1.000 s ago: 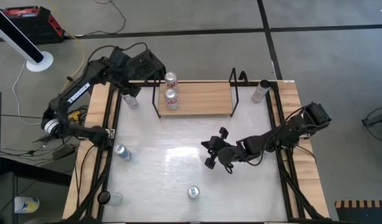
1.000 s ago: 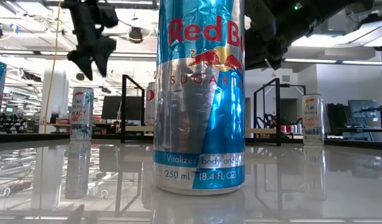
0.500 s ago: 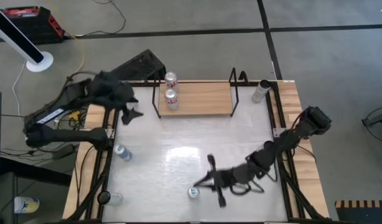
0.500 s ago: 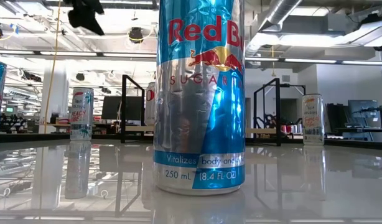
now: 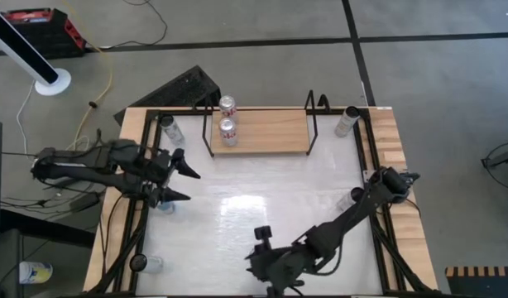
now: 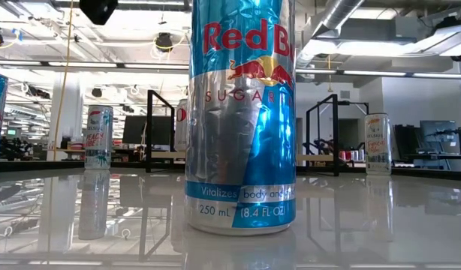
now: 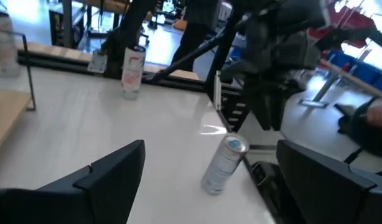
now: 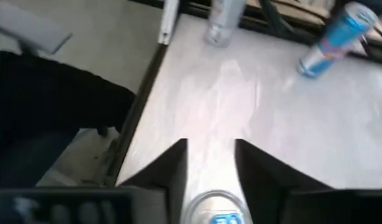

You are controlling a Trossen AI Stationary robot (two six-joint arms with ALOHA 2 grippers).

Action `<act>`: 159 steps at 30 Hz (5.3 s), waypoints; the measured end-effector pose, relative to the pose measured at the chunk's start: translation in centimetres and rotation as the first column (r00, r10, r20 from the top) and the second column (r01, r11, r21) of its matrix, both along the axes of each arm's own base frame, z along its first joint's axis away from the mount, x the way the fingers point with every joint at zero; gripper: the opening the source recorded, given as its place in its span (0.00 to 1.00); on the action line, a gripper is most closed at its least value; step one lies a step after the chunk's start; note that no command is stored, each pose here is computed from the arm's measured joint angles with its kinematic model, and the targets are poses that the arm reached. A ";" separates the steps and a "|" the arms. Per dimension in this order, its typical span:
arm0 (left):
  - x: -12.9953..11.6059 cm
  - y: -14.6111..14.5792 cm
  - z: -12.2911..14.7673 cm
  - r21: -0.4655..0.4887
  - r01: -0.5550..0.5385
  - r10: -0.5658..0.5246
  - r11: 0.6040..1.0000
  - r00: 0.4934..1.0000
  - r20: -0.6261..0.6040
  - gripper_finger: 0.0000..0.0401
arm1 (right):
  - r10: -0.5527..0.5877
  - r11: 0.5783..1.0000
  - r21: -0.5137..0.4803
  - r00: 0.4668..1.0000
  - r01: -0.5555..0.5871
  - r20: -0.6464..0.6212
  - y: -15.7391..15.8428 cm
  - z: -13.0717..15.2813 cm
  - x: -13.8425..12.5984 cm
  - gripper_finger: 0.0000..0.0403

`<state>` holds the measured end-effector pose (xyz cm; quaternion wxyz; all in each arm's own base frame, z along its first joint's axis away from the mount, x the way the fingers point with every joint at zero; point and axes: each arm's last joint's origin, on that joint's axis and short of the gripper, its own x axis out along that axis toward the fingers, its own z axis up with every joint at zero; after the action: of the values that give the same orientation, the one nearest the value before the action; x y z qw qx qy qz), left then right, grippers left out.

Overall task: Place canned beverage on shelf
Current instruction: Put the right blue soda can on the shelf

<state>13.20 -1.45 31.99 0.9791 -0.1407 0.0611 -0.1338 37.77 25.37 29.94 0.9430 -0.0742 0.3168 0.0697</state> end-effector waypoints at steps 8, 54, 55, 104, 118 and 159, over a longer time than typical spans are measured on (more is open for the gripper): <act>1.0 -0.1 -0.9 0.040 -0.008 0.011 0.999 0.998 -0.067 0.87 | -0.080 0.997 -0.013 0.987 0.079 -0.139 -0.5 -0.7 0.2 0.70; 2.7 -0.2 -2.8 0.108 0.018 0.006 0.994 0.977 -0.215 0.87 | -0.165 0.985 0.003 0.943 0.173 -0.288 -1.3 -6.5 0.8 0.84; 2.7 -0.2 -2.9 0.113 0.019 0.006 0.993 0.976 -0.218 0.87 | -0.167 0.984 0.016 0.947 0.178 -0.273 -1.3 -6.5 1.2 0.83; 3.2 0.2 -3.1 0.421 -0.033 0.106 0.906 0.983 -0.152 0.87 | -0.583 0.811 -0.095 0.789 0.577 -0.192 -39.4 1.0 2.1 0.70; 3.6 1.5 -2.7 0.487 -0.151 0.219 0.860 0.972 -0.087 0.87 | -0.555 0.831 -0.060 0.818 0.553 -0.150 -45.3 -0.5 1.6 0.70; 3.9 1.5 -2.3 0.460 -0.189 0.235 0.868 0.971 -0.044 0.87 | -0.555 0.829 0.003 0.825 0.559 -0.108 -50.5 -1.5 0.2 0.70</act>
<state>17.11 0.09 29.71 0.9893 0.0786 0.1230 -0.0006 38.01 -25.15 28.44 0.9060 0.0413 0.3713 -0.1992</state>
